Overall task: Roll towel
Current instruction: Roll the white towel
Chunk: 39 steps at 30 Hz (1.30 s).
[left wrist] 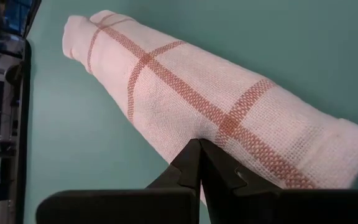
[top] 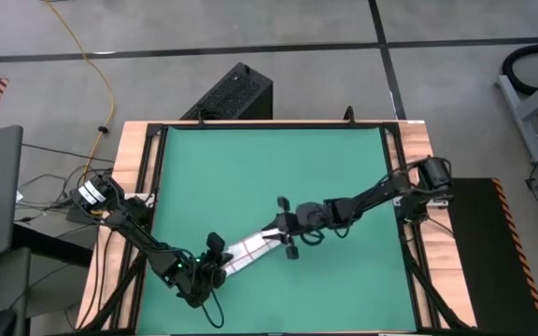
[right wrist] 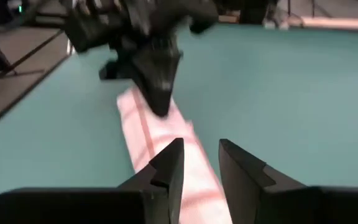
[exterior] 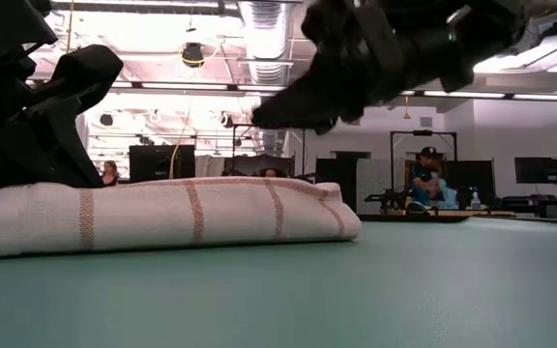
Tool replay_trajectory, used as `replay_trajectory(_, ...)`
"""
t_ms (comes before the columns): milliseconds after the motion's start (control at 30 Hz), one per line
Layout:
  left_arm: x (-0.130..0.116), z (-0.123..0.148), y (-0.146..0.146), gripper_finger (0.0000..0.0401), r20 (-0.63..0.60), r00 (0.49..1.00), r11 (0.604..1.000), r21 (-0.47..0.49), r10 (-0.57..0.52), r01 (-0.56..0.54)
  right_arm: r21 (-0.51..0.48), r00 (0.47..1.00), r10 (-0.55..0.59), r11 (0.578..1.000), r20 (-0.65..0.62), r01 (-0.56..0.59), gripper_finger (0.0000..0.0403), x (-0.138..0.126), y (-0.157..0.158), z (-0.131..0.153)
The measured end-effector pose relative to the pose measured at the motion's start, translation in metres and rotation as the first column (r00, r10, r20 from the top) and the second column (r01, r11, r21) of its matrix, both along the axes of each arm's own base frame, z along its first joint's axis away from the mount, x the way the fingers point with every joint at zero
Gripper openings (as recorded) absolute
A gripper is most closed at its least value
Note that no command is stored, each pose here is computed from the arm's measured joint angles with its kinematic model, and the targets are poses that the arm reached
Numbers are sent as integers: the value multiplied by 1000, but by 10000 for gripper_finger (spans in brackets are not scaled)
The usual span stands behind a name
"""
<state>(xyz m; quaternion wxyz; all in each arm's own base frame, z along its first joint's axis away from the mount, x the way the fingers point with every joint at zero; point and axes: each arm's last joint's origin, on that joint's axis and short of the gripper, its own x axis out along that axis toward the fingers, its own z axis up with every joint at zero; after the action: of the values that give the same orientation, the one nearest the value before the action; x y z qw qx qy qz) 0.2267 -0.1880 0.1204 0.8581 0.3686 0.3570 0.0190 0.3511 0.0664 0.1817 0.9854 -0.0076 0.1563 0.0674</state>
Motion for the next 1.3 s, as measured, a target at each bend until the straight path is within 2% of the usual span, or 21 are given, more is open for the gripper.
replay_trajectory(167,1,0,1,0,-18,999,999,42,-29,30,-5,999,22,1000,-23,-22,113,1,-10,-8)
replay_trajectory(333,4,-1,7,0,-57,998,997,61,-38,42,26,995,82,996,-55,-81,112,8,-15,-31)
replay_trajectory(400,5,-2,10,0,-71,997,998,59,-26,30,28,995,87,996,-38,-86,112,13,-15,-38)
replay_trajectory(467,6,-2,12,0,-81,996,998,58,-22,27,27,993,84,996,-78,-82,112,13,-16,-52)
replay_trajectory(633,5,-3,12,0,-96,995,997,67,-30,37,130,989,88,989,-121,-72,112,18,-20,-81)
replay_trajectory(800,4,-4,13,0,-118,992,995,87,-34,45,200,986,83,978,-146,-53,112,18,-9,-102)
replay_trajectory(1000,-1,-9,23,0,-179,983,979,193,-29,64,216,980,-65,971,-188,106,112,12,12,-123)
replay_trajectory(1167,1,-16,34,0,-110,994,992,128,5,9,178,966,-219,954,-138,242,112,6,33,-127)
replay_trajectory(1300,3,-20,38,0,9,999,998,56,33,-34,167,946,-300,934,-122,317,112,1,45,-127)
